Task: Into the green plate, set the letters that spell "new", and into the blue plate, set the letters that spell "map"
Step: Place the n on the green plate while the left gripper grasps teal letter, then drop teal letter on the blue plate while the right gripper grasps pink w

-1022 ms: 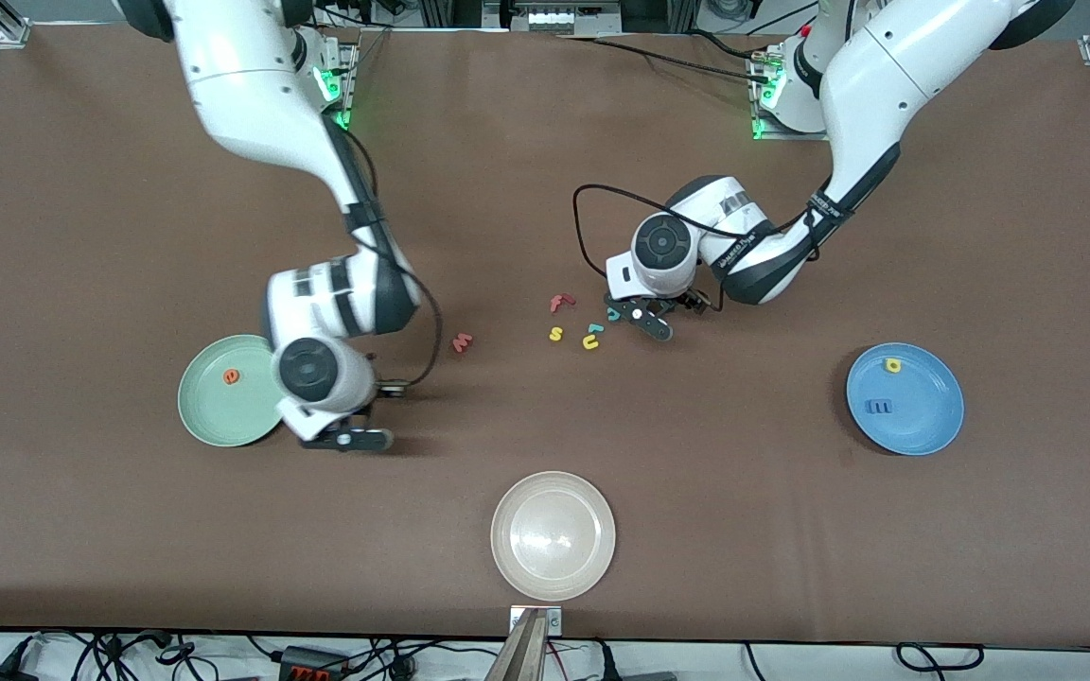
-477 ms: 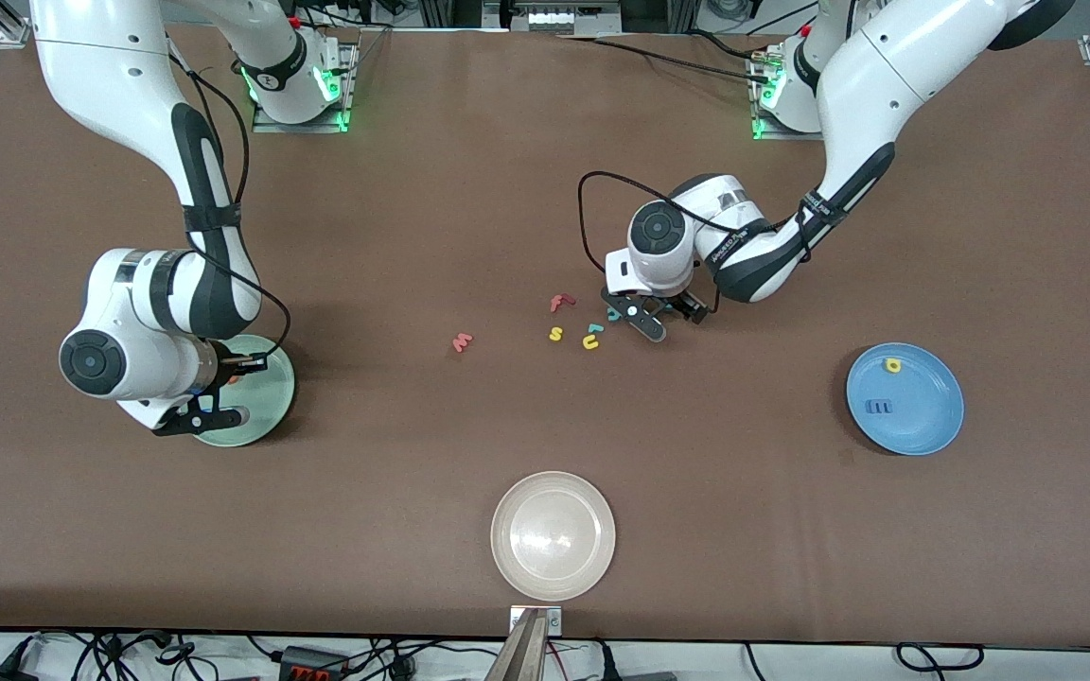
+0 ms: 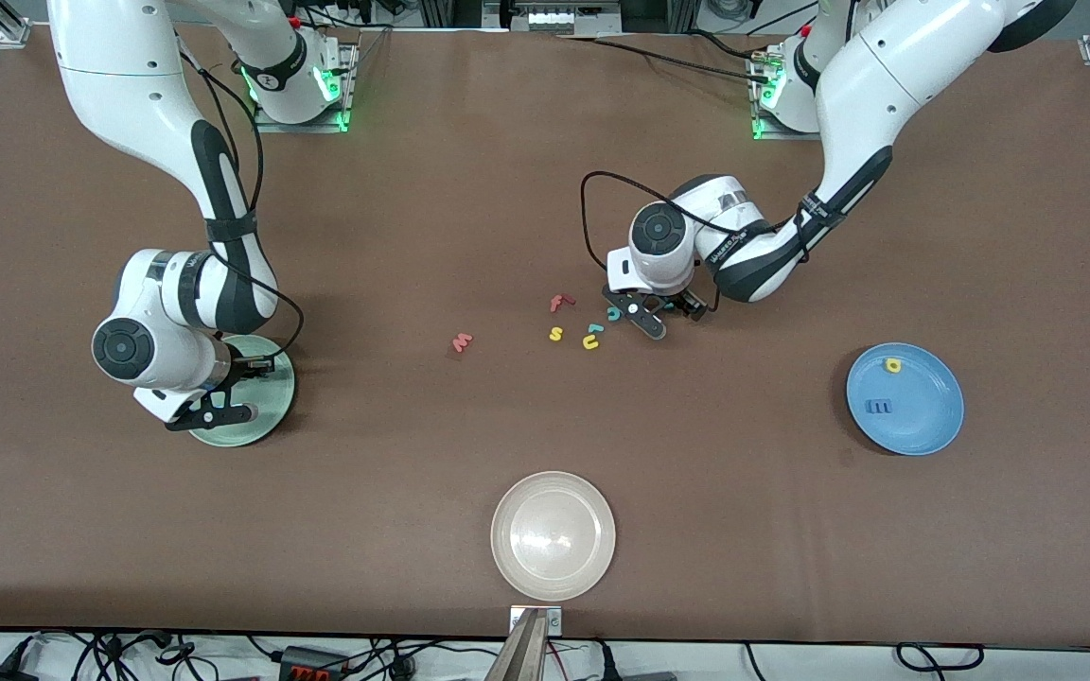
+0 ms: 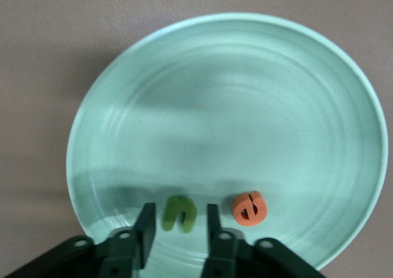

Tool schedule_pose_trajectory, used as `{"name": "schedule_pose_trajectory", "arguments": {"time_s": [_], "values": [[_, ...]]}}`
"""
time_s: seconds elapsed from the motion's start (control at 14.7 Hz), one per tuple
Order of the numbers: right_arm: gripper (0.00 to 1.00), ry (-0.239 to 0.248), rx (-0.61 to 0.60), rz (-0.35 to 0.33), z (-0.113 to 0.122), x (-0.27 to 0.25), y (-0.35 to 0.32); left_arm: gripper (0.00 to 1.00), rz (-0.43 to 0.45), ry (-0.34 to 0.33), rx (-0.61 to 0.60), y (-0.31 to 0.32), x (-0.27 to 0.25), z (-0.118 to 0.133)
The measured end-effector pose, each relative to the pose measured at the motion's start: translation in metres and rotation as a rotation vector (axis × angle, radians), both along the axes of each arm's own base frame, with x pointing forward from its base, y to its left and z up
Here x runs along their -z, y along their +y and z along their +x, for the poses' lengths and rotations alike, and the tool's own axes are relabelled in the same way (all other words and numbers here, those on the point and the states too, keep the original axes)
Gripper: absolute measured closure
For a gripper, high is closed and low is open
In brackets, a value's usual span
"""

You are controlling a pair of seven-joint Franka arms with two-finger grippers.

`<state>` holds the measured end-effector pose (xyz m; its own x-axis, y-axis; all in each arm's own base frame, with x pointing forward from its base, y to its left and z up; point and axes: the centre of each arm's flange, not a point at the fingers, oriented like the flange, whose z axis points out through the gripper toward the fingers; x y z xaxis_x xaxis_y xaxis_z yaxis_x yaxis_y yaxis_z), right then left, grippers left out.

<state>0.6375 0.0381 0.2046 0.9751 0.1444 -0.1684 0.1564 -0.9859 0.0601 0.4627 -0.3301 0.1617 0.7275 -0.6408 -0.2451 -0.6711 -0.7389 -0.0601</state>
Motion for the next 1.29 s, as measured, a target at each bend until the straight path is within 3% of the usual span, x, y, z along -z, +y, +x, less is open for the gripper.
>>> {"name": "schedule_pose_trajectory", "arguments": {"time_s": [0.2,0.34,0.41,0.89,1.09,1.29], "values": [[0.24,-0.03,0.003,0.016,0.005,-0.029,0.026,0.38,0.003,-0.019,0.027,-0.002,-0.001,0.0],[0.03,-0.061,0.067,0.019,0.006,-0.054,0.069,0.58,0.013,-0.035,0.036,0.001,-0.003,0.003],[0.0,-0.074,0.123,0.015,0.003,-0.062,0.093,0.67,0.015,-0.038,0.038,0.002,-0.004,0.004],[0.0,-0.076,0.571,-0.027,-0.033,-0.035,0.224,0.67,0.02,-0.051,0.022,0.005,-0.011,0.015],[0.0,-0.089,0.715,-0.068,-0.04,-0.014,0.26,0.67,0.109,-0.047,-0.025,0.035,-0.045,0.053],[0.0,-0.128,0.795,-0.081,-0.045,-0.003,0.306,0.67,0.182,-0.011,-0.029,0.099,-0.101,0.112]]}}
